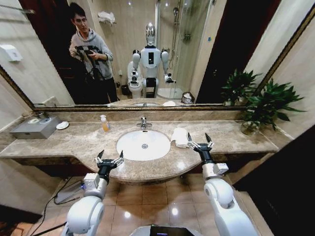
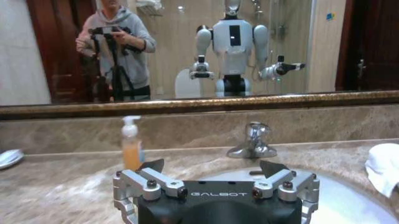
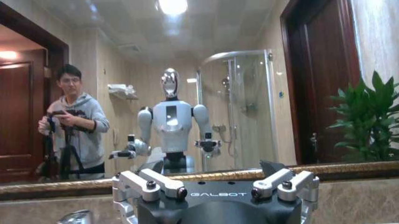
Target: Pick up the towel from the sink counter and wipe the mirror surface.
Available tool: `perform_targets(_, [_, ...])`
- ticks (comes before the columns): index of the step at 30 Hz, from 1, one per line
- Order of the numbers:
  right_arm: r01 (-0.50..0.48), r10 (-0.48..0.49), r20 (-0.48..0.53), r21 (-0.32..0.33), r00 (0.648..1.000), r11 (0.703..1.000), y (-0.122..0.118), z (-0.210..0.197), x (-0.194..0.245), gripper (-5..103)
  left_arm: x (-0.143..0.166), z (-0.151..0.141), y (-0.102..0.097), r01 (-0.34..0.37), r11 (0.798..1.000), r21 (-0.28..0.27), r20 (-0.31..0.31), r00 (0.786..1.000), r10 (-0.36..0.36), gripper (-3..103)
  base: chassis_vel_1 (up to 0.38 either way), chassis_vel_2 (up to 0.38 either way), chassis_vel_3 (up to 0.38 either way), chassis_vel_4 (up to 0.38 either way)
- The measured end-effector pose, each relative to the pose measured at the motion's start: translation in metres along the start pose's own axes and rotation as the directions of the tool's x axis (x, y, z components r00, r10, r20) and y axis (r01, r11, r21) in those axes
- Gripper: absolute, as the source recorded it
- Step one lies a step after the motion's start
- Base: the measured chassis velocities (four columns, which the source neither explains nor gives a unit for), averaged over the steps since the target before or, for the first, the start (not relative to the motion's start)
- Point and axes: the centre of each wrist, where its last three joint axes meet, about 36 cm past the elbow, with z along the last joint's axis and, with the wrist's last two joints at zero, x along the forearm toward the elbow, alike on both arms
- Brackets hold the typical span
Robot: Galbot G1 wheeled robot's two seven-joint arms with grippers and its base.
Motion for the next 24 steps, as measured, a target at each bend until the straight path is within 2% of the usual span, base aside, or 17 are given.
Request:
perform_targets(7, [0.006,-0.007,-0.058,-0.006,0.998,1.0,0.009,0.0,-0.006,100,0.0,0.0,0.0,0.0,1.0,0.0,0.0,1.0,0.0,100,-0.204,0.206,0.197,-0.17])
perform_targets(12, [0.011,-0.014,-0.19,-0.017,0.982,1.0,0.021,-0.01,-0.012,100,0.0,0.0,0.0,0.0,1.0,0.0,0.0,1.0,0.0,100,-0.081,0.084,0.042,-0.031])
perform_targets(14, [0.03,-0.037,-0.308,-0.029,0.951,0.999,0.025,-0.014,-0.018,100,0.0,0.0,0.0,0.0,1.0,0.0,0.0,1.0,0.0,100,0.01,-0.012,-0.036,0.005])
perform_targets(16, [0.037,-0.045,-0.345,-0.029,0.938,0.999,0.025,-0.013,-0.021,100,0.0,0.0,0.0,0.0,1.0,0.0,0.0,1.0,0.0,100,0.053,-0.033,-0.071,0.026])
perform_targets(19, [0.058,-0.062,-0.462,-0.023,0.885,0.998,0.021,-0.011,-0.037,100,0.0,0.0,0.0,0.0,1.0,0.0,0.0,1.0,0.0,100,0.085,-0.025,-0.059,0.05])
perform_targets(20, [0.058,-0.062,-0.462,-0.023,0.885,0.998,0.021,-0.011,-0.037,100,0.0,0.0,0.0,0.0,1.0,0.0,0.0,1.0,0.0,100,0.085,-0.033,-0.068,0.054])
perform_targets(22, [0.063,-0.055,-0.537,-0.002,0.842,0.998,0.016,-0.008,-0.056,100,0.0,0.0,0.0,0.0,1.0,0.0,0.0,1.0,0.0,100,0.029,-0.017,-0.005,0.011])
perform_targets(24, [0.063,-0.047,-0.558,0.009,0.828,0.998,0.015,-0.006,-0.064,100,0.0,0.0,0.0,0.0,1.0,0.0,0.0,1.0,0.0,100,0.0,0.0,0.0,0.0])
